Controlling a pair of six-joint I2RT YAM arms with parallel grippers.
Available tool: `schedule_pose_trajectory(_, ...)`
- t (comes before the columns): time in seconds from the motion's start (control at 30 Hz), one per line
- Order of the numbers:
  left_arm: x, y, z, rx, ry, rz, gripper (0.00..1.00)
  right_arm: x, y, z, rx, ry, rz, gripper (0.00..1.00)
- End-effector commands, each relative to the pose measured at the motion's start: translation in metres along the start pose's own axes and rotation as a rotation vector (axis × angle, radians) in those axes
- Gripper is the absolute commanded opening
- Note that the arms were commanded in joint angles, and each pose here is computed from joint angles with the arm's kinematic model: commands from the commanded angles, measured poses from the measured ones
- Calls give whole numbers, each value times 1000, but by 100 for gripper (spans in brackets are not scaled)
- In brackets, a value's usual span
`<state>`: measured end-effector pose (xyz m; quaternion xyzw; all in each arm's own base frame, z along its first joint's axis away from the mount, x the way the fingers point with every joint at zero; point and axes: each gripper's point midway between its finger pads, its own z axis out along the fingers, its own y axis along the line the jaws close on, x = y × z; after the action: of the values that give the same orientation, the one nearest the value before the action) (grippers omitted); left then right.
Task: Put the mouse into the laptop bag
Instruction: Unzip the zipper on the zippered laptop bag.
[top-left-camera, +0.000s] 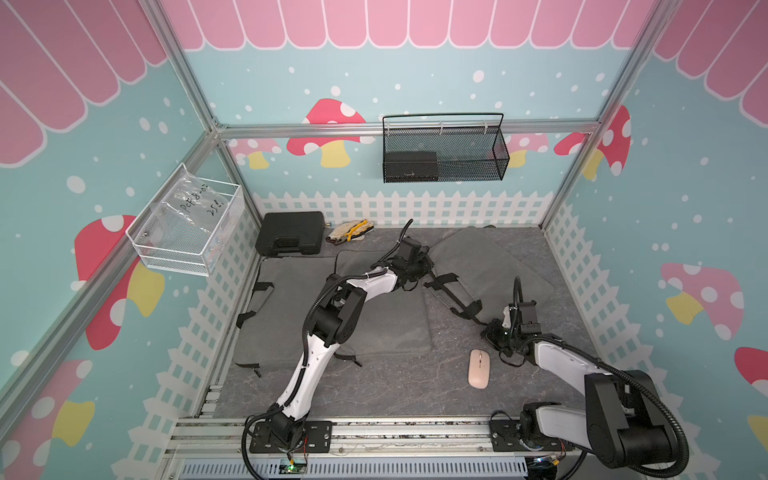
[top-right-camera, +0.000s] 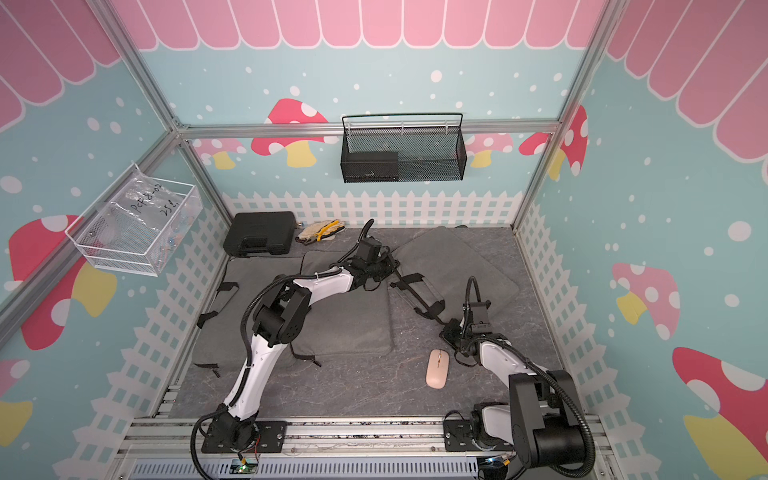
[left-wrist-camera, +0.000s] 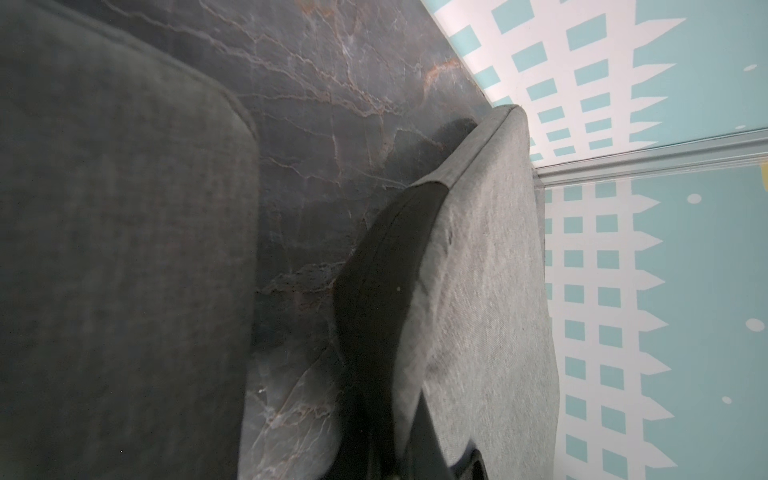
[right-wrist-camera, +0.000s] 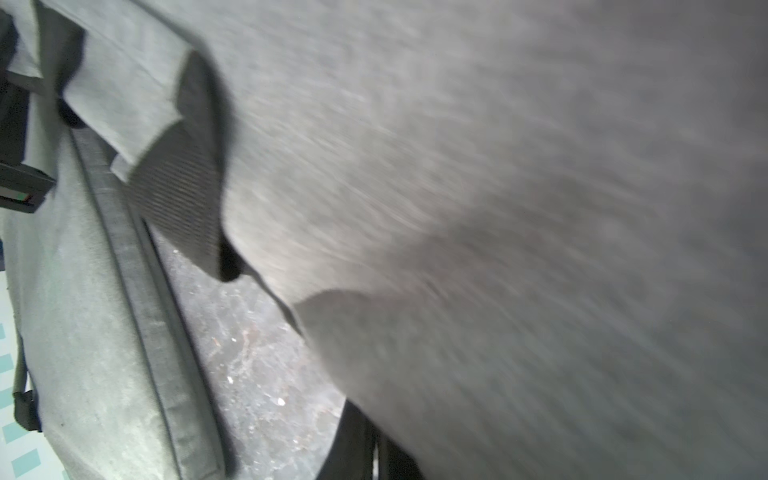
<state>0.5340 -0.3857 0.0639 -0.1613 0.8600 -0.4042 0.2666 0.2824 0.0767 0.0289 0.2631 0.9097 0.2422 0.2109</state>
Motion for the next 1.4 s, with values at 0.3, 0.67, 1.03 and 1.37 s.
schedule_pose_trajectory(0.3, -10, -18, -5, 57, -36, 0, 0, 5, 61, 22, -69, 57, -156, 0)
schedule_pose_trajectory(0.67, -3, -17, -38, 51, -39, -25, 59, 25, -23, 16, 152, 53, -140, 0)
schedule_pose_trajectory(1.03, 97, -33, -82, -19, 36, 19, 80, -33, -67, -23, 177, -120, -5, 0)
schedule_pose_trajectory(1.37, 141, -7, -23, -90, 118, -12, 78, -27, -62, -24, 103, -96, 3, 0)
